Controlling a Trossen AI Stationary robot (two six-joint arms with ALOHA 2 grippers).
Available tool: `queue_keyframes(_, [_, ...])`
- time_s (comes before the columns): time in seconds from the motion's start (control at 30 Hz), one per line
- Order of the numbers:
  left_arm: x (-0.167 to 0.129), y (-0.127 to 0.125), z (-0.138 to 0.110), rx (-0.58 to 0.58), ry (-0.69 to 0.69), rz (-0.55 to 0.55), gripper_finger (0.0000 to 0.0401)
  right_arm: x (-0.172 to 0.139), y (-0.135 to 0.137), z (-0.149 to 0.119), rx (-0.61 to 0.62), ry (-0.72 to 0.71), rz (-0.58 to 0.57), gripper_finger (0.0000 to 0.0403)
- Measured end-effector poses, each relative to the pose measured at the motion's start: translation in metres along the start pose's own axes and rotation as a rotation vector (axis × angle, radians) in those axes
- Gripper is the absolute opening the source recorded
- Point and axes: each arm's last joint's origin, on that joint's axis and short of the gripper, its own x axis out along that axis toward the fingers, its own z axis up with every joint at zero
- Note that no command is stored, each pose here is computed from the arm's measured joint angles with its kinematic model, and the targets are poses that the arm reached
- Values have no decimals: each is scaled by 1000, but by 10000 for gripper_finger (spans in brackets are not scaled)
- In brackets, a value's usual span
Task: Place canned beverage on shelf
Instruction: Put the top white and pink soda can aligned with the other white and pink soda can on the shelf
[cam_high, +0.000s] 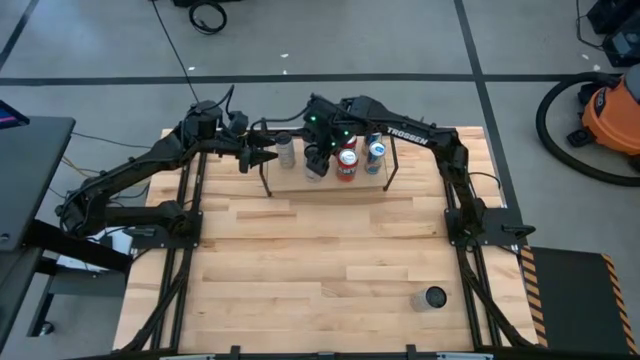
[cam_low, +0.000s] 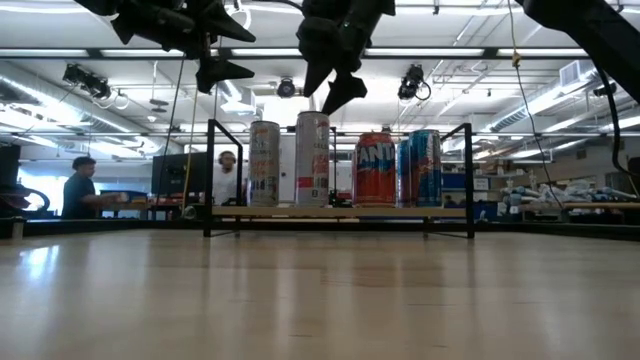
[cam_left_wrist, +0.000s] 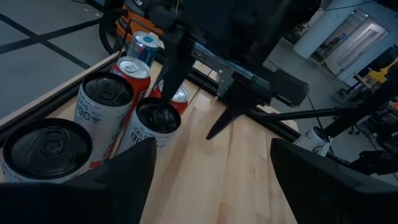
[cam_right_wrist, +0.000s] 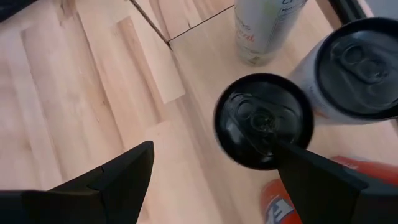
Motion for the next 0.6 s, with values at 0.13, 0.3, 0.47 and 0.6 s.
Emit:
queue_keyframes(0.13, [0,0,0,1,0,0,316,1,6,-1,33,3,4,340])
queue_keyframes(0.3, [0,0,0,1,1,0,316,2,14,-1,95,-1,12,340])
queue_keyframes(0.47, [0,1,-2,-11,18,6,316,4,24,-2,137,-6,29,340])
queue_keyframes(0.6, [0,1,-4,-26,40,12,316,4,27,-3,132,-13,-2,340])
